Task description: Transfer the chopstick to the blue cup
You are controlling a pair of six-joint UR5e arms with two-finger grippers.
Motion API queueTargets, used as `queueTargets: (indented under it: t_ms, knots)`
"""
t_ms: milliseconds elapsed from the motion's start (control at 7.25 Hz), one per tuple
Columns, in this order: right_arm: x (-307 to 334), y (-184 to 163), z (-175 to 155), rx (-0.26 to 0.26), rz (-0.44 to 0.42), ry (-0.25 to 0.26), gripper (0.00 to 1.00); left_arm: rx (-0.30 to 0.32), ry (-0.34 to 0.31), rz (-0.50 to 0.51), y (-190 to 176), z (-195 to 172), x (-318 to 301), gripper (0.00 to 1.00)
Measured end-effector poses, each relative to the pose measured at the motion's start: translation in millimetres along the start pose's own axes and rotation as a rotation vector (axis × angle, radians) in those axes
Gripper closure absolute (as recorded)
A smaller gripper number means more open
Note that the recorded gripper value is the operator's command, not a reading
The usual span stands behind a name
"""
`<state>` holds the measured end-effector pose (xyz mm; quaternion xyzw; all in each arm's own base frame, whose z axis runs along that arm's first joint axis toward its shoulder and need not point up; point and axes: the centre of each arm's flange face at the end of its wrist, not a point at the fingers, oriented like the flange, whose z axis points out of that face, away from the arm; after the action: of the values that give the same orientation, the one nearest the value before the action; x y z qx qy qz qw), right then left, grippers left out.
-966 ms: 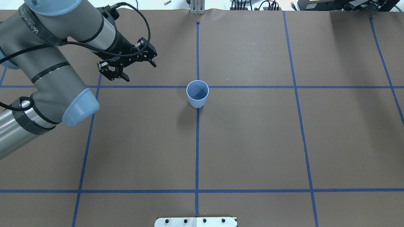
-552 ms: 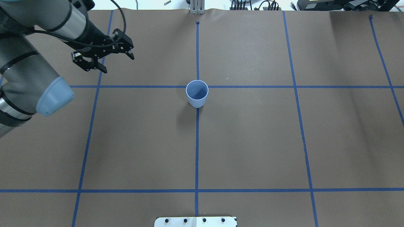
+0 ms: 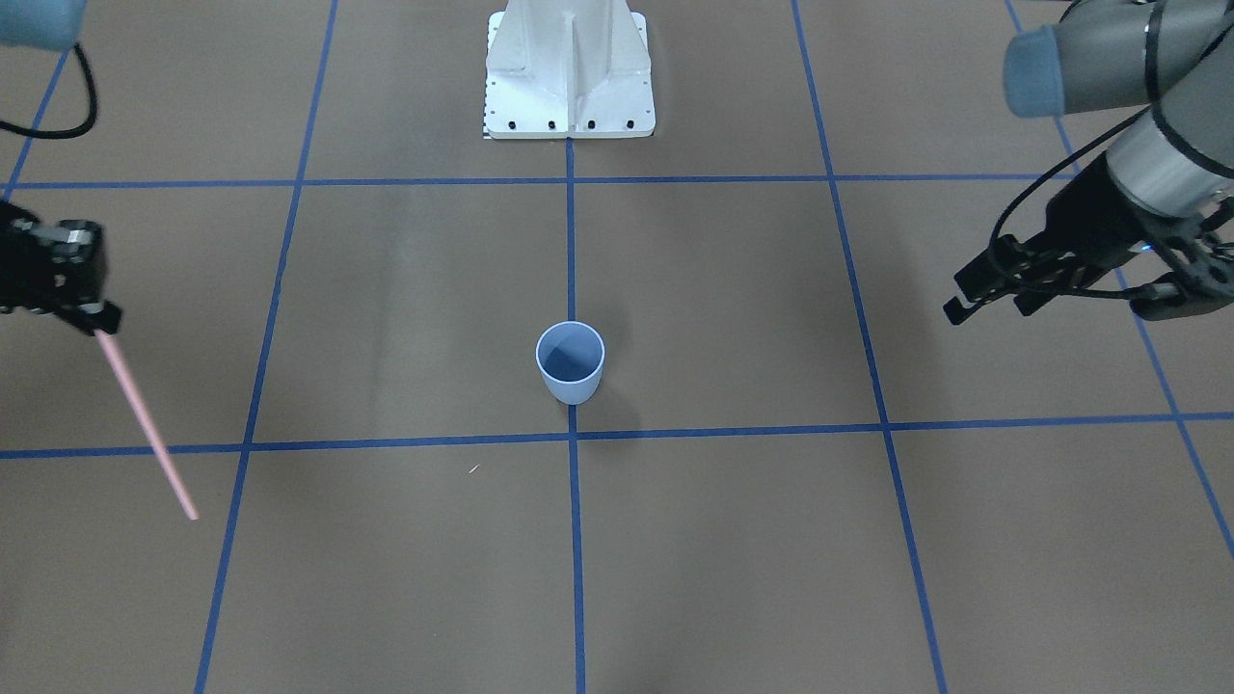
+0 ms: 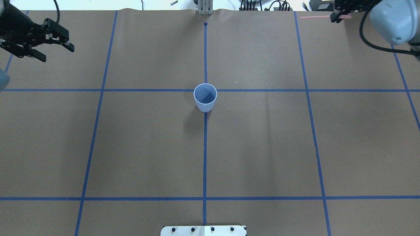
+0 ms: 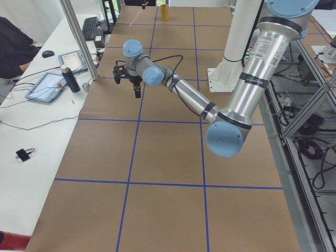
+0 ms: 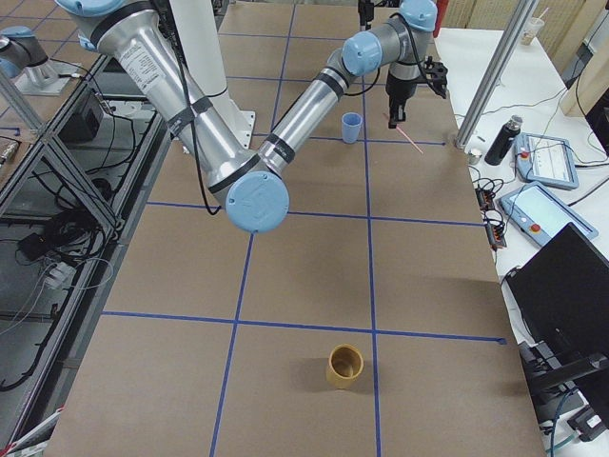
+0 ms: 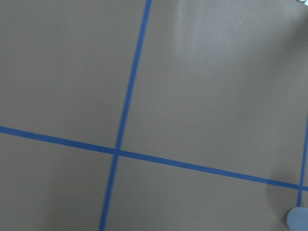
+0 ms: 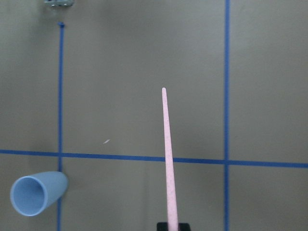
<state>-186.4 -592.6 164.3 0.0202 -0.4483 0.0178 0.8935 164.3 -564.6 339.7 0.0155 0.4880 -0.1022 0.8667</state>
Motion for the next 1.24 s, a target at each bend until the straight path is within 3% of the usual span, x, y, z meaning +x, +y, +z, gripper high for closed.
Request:
queueTargets:
  t_ms: [276,414,828,1241]
  knots:
    - [-102.1,38.1,15.1,-0.047,0.085,-0.052,1.0,0.001,-0.016,0.041,-4.7,-6.1,-37.6,0.03]
    - [-136.1,60.2,33.7,-0.083,0.074,-0.056,1.0,0.0,-0.021,0.043,-4.8,-5.9,-45.6,0.03]
    - [-195.2,122.7,106.9,-0.148,-0.023,0.006,1.0,-0.004,-0.027,0.038,-5.5,-3.4,-54.1,0.03]
    - [-230.2,143.3,134.3,-0.186,-0.065,0.025,1.0,-0.005,-0.029,0.037,-6.0,-2.3,-55.4,0.03]
